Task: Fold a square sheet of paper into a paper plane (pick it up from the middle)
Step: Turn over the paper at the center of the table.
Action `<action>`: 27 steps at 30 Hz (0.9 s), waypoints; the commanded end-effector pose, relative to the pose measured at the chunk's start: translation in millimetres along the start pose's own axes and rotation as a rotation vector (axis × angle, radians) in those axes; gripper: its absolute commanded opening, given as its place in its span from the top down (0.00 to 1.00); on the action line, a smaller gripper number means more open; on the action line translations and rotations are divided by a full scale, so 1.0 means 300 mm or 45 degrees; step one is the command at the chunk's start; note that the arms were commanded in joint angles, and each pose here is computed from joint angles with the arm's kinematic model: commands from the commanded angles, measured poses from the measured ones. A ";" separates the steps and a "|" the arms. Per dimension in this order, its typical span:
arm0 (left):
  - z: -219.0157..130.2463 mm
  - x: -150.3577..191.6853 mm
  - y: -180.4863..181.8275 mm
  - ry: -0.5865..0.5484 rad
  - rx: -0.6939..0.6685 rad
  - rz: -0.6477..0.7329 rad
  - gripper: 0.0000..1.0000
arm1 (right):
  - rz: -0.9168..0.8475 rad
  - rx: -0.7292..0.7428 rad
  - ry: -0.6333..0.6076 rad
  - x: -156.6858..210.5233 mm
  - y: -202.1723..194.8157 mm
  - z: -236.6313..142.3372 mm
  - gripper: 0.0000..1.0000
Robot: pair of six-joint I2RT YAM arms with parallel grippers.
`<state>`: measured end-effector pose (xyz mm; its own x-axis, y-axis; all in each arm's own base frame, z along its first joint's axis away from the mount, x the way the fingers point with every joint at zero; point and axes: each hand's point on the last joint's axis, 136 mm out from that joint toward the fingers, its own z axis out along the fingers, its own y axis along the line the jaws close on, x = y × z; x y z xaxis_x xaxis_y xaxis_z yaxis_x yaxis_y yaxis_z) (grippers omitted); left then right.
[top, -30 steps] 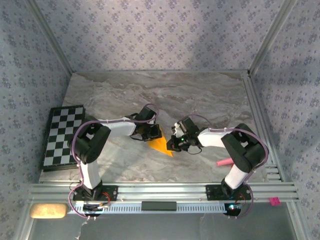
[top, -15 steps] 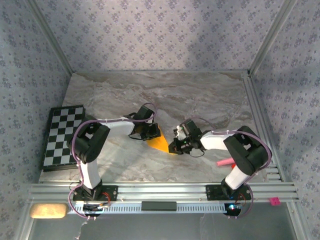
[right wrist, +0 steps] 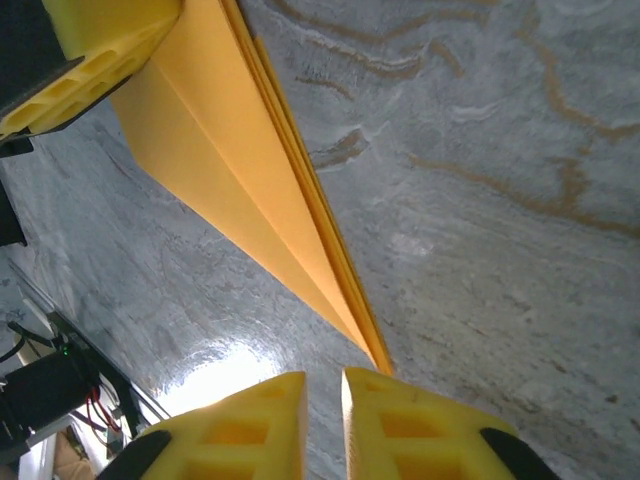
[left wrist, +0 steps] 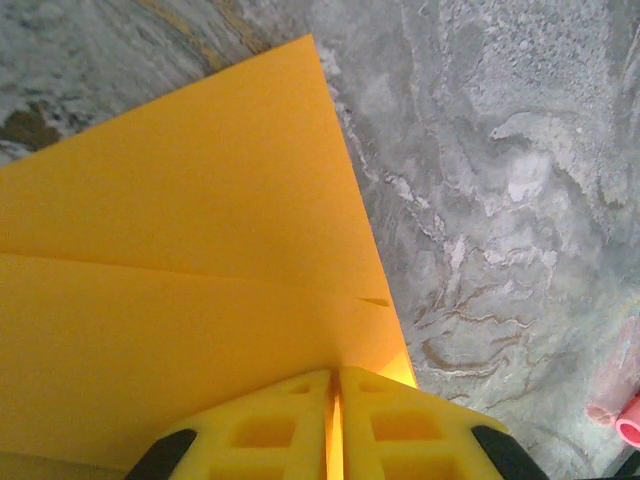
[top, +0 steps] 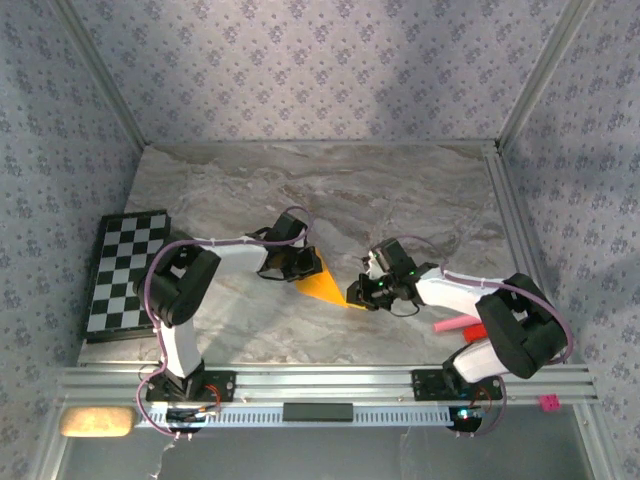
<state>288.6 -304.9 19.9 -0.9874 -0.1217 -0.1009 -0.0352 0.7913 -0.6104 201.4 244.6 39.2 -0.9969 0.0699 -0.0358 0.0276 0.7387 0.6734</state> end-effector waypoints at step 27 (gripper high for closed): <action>0.021 0.050 0.080 0.023 -0.061 -0.110 0.87 | 0.180 0.102 0.046 -0.004 -0.069 0.044 0.77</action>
<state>288.2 -307.8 19.6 -0.9833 -0.1644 -0.0774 -0.0769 0.7624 -0.6426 196.6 236.0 20.0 -0.9890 0.1290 0.0723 0.1460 0.7754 0.6144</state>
